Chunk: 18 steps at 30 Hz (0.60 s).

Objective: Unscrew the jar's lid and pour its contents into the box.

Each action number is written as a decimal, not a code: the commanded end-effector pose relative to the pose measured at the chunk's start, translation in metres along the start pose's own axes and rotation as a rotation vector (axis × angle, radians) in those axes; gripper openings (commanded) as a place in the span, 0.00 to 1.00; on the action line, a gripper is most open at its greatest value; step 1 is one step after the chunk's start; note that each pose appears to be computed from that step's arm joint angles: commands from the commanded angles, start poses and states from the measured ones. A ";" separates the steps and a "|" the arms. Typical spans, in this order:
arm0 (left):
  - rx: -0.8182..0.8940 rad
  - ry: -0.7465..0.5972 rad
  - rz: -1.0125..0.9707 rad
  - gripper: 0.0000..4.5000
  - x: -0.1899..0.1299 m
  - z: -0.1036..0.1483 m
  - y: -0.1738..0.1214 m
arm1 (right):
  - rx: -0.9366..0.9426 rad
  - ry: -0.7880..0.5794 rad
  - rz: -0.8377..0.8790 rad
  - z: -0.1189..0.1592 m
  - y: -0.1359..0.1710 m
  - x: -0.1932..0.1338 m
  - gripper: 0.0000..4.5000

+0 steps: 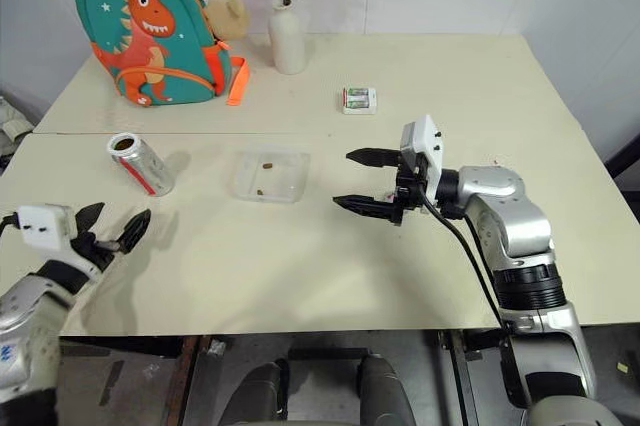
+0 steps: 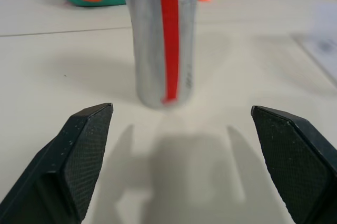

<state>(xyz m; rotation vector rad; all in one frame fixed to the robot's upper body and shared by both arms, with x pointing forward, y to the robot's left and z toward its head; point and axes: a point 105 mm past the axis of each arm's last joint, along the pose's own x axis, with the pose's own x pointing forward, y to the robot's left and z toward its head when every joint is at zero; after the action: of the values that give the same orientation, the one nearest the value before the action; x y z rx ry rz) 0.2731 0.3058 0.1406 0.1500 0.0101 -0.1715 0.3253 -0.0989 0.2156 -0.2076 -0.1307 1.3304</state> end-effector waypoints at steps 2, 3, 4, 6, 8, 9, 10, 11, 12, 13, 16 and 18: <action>0.320 -0.114 -0.340 1.00 -0.008 0.053 -0.047 | -0.134 0.000 0.037 0.014 0.005 -0.011 1.00; 0.389 -0.110 -0.417 1.00 -0.007 0.057 -0.054 | -0.159 0.008 0.042 0.014 0.007 -0.014 1.00; 0.428 -0.104 -0.465 1.00 -0.005 0.059 -0.057 | -0.179 0.018 0.048 0.012 0.008 -0.018 1.00; 0.480 -0.107 -0.522 1.00 -0.001 0.064 -0.059 | -0.203 0.028 0.052 0.011 0.010 -0.023 1.00; 0.501 -0.122 -0.570 1.00 0.003 0.073 -0.060 | -0.208 0.037 0.043 0.010 0.011 -0.028 1.00; 0.504 -0.131 -0.582 1.00 0.005 0.077 -0.061 | -0.210 0.041 0.038 0.010 0.010 -0.031 1.00; 0.507 -0.132 -0.592 1.00 0.008 0.081 -0.060 | -0.210 0.043 0.033 0.011 0.009 -0.033 1.00; 0.505 -0.137 -0.598 1.00 0.012 0.083 -0.057 | -0.205 0.049 0.029 0.011 0.010 -0.034 1.00; 0.504 -0.140 -0.604 1.00 0.015 0.085 -0.056 | -0.201 0.054 0.025 0.011 0.010 -0.036 1.00; 0.498 -0.144 -0.616 1.00 0.018 0.086 -0.055 | -0.196 0.057 0.022 0.010 0.012 -0.037 1.00; 0.499 -0.145 -0.663 1.00 0.019 0.085 -0.059 | -0.179 0.072 0.012 0.005 0.015 -0.042 1.00; 0.484 -0.144 -0.672 1.00 0.019 0.083 -0.060 | -0.164 0.072 0.001 0.003 0.019 -0.044 1.00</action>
<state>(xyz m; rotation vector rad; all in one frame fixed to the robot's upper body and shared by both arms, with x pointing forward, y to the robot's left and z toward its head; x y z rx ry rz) 0.2846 0.2348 0.2075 0.6095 -0.0963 -0.8380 0.3025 -0.1333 0.2028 -0.3820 -0.1289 1.3283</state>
